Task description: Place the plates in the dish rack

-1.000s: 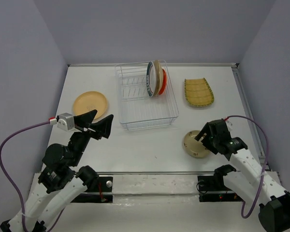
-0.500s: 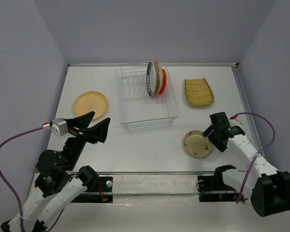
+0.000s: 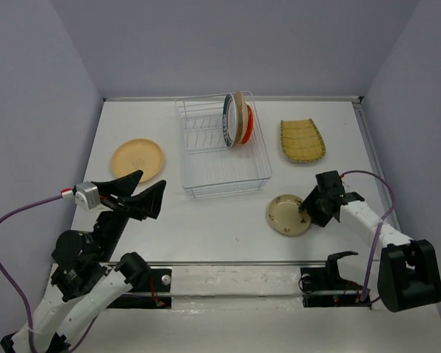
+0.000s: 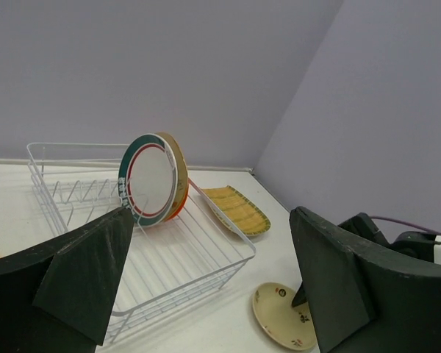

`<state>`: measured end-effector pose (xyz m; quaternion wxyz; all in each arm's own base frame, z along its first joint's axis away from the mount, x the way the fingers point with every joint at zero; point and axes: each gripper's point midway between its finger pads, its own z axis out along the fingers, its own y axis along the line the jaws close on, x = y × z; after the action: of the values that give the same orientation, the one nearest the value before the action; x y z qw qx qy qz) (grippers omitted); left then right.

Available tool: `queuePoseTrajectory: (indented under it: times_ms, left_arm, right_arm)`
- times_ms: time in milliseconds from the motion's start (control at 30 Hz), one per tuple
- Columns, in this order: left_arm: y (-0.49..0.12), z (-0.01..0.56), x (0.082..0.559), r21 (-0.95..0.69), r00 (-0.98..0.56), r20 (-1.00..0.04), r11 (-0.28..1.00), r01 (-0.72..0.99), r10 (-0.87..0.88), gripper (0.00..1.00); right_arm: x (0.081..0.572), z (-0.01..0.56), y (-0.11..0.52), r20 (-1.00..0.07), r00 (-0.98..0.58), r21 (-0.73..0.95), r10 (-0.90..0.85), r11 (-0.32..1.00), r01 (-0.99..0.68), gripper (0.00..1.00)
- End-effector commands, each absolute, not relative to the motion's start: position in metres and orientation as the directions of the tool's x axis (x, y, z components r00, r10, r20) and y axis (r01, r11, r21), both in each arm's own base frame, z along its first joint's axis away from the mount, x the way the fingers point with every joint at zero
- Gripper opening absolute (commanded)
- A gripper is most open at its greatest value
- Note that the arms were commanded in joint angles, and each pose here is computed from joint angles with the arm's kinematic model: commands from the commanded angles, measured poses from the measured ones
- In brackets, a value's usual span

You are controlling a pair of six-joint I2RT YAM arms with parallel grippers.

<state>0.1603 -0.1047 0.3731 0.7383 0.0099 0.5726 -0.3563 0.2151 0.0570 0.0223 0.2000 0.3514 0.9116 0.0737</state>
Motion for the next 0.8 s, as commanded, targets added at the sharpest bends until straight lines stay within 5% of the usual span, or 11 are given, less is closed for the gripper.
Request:
queuePoseTrajectory:
  times_ms: [0, 367, 767]
  left_arm:
    - [-0.095, 0.399, 0.154, -0.392, 0.151, -0.823, 0.739, 0.549, -0.548, 0.99]
    - [-0.099, 0.394, 0.161, -0.391, 0.141, -0.833, 0.749, 0.535, -0.536, 0.99]
    - [-0.103, 0.392, 0.165, -0.384, 0.133, -0.841, 0.751, 0.536, -0.525, 0.99]
  right_arm:
    - [0.215, 0.018, 0.079, -0.256, -0.712, 0.381, 0.654, 0.745, 0.548, 0.57]
    - [0.21, 0.023, 0.077, -0.288, -0.706, 0.401, 0.647, 0.751, 0.525, 0.13]
    - [0.225, 0.123, 0.045, -0.544, -0.588, 0.374, 0.599, 0.8, 0.469, 0.07]
